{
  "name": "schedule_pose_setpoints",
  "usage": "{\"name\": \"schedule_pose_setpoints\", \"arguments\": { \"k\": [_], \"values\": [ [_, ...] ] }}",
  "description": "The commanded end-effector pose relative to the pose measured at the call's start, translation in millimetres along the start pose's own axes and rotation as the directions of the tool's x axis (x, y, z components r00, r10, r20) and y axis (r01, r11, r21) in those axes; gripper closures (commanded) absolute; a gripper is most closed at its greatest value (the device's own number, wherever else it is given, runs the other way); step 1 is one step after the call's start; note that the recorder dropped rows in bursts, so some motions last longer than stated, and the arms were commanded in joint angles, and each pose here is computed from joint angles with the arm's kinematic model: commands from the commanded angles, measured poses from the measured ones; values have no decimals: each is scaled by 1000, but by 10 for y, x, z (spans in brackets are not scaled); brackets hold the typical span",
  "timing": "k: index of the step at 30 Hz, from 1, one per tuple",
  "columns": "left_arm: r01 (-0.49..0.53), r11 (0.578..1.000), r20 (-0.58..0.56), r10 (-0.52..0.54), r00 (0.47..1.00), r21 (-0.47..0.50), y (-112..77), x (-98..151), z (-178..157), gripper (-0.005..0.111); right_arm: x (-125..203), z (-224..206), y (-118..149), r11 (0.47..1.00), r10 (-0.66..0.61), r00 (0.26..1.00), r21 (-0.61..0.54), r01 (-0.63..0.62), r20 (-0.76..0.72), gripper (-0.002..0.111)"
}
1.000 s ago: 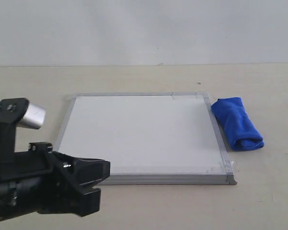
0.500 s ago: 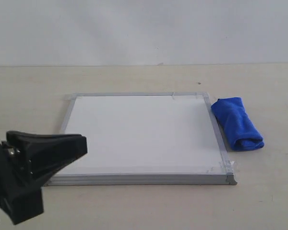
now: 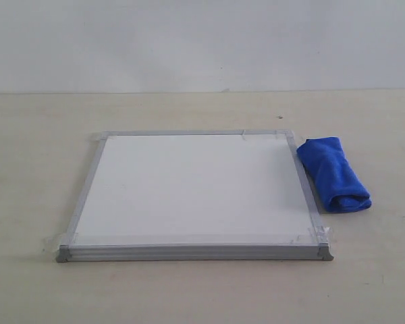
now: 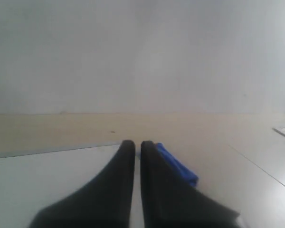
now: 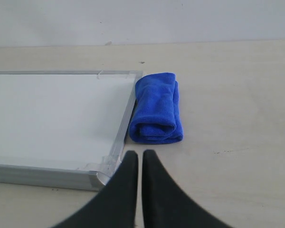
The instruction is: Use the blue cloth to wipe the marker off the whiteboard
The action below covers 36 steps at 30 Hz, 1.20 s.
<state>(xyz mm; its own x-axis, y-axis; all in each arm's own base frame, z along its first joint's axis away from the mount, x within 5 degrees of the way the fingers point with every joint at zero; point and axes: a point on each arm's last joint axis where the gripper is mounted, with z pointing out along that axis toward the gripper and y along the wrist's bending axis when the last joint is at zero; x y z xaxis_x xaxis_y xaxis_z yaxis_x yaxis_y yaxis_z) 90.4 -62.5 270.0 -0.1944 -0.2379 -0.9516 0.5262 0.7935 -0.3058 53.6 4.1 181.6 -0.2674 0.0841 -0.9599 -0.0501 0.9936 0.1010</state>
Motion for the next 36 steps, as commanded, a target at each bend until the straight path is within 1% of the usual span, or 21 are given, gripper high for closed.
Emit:
{"name": "schedule_pose_setpoints", "arguments": {
  "k": [1, 3, 6, 10, 12, 15, 17, 23, 26, 28, 32, 35, 36],
  "values": [
    [-14, 987, 71, 26, 997, -160, 215, 112, -183, 102, -7, -4, -1, 1000, -2, 1000, 2, 2, 10, 108],
    [-35, 973, 104, 60, 993, -228, 289, 167, -264, 102, -7, -4, -1, 1000, -2, 1000, 2, 2, 10, 108],
    [-92, 952, 126, 134, 983, -293, 351, 249, -358, 102, -7, -4, -1, 1000, -2, 1000, 2, 2, 10, 108],
    [-133, 931, 159, 196, 968, -339, 392, 362, -461, 102, -7, -4, -1, 1000, -2, 1000, 2, 2, 10, 108],
    [-136, 924, 179, 211, 961, -357, 411, 420, -502, 102, -7, -4, -1, 1000, -2, 1000, 2, 2, 10, 108],
    [-129, 909, 232, 235, 944, -396, 413, 404, -569, 102, -7, -4, -1, 1000, -2, 1000, 2, 2, 10, 108],
    [-145, 898, 206, 248, 947, -414, 414, 434, -587, 102, -7, -4, -1, 1000, -2, 1000, 2, 2, 10, 108],
    [-148, 870, 120, 229, 966, -470, 454, 511, -583, 102, -7, -4, -1, 1000, -2, 1000, 2, 2, 10, 108],
    [-190, 859, 59, 247, 967, -476, 460, 553, -577, 102, -7, -4, -1, 1000, -2, 1000, 2, 2, 10, 108],
    [-210, 858, 25, 250, 968, -469, 459, 580, -572, 102, -7, -4, -1, 1000, -2, 1000, 2, 2, 10, 108],
    [-210, 867, -17, 227, 974, -452, 455, 627, -564, 102, -7, -4, -1, 1000, -2, 1000, 2, 2, 10, 108],
    [-176, 879, -25, 184, 983, -443, 451, 652, -560, 102, -7, -4, -1, 1000, -2, 1000, 2, 2, 10, 108],
    [-147, 886, -25, 151, 988, -440, 450, 665, -558, 102, -7, -4, -1, 1000, -2, 1000, 2, 2, 10, 108]
  ]
}}
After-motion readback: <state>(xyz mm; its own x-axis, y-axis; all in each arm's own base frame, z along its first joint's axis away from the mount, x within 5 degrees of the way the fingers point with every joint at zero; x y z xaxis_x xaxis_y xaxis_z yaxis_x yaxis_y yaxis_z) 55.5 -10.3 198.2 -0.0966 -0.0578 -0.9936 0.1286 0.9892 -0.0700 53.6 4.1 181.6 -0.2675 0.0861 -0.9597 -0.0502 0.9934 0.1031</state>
